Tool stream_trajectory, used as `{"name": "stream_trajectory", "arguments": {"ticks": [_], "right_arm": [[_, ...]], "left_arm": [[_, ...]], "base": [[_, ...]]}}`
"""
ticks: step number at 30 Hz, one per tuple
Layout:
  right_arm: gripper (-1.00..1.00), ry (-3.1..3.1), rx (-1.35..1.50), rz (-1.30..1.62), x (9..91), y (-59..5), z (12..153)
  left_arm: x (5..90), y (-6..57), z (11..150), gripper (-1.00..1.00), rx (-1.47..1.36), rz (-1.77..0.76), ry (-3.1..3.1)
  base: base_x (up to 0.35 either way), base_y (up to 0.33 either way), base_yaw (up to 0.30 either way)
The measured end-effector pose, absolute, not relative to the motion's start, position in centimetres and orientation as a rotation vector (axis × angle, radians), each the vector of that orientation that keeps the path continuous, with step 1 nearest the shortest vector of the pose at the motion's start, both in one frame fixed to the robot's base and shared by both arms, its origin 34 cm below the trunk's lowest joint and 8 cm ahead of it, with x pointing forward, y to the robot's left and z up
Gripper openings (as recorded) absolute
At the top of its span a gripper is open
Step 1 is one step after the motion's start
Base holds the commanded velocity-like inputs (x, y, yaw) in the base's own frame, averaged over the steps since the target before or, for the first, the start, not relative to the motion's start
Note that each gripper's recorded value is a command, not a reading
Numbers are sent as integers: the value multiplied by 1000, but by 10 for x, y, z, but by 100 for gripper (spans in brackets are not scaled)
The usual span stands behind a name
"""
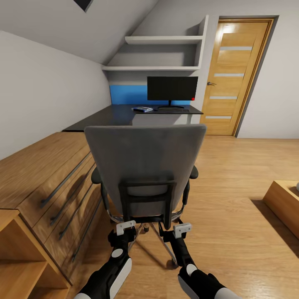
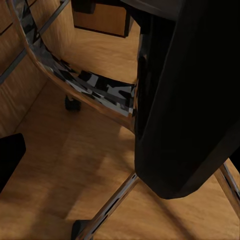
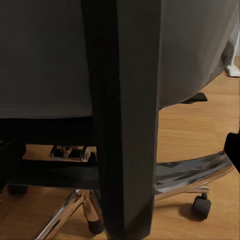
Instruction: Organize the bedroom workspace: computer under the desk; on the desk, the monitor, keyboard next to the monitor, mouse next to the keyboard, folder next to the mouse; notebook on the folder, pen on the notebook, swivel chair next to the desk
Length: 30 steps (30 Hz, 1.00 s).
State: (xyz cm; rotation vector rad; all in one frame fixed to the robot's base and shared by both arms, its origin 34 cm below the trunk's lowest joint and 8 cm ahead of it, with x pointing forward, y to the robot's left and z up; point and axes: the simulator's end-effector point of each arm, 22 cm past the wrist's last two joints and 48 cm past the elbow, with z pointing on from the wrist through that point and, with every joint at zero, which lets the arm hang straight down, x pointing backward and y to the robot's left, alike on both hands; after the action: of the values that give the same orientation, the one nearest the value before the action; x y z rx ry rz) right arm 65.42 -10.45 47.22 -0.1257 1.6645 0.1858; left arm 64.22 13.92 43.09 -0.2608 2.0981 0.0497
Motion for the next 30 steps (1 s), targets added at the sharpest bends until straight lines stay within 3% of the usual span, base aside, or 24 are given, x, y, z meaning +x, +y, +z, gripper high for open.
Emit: {"name": "stream_trajectory", "arguments": {"ticks": [30], "right_arm": [[100,1702,-45,160,661,-120,468]], "left_arm": [[642,139,431,100,-261,49,2097]], "base": [[0,0,0]]}}
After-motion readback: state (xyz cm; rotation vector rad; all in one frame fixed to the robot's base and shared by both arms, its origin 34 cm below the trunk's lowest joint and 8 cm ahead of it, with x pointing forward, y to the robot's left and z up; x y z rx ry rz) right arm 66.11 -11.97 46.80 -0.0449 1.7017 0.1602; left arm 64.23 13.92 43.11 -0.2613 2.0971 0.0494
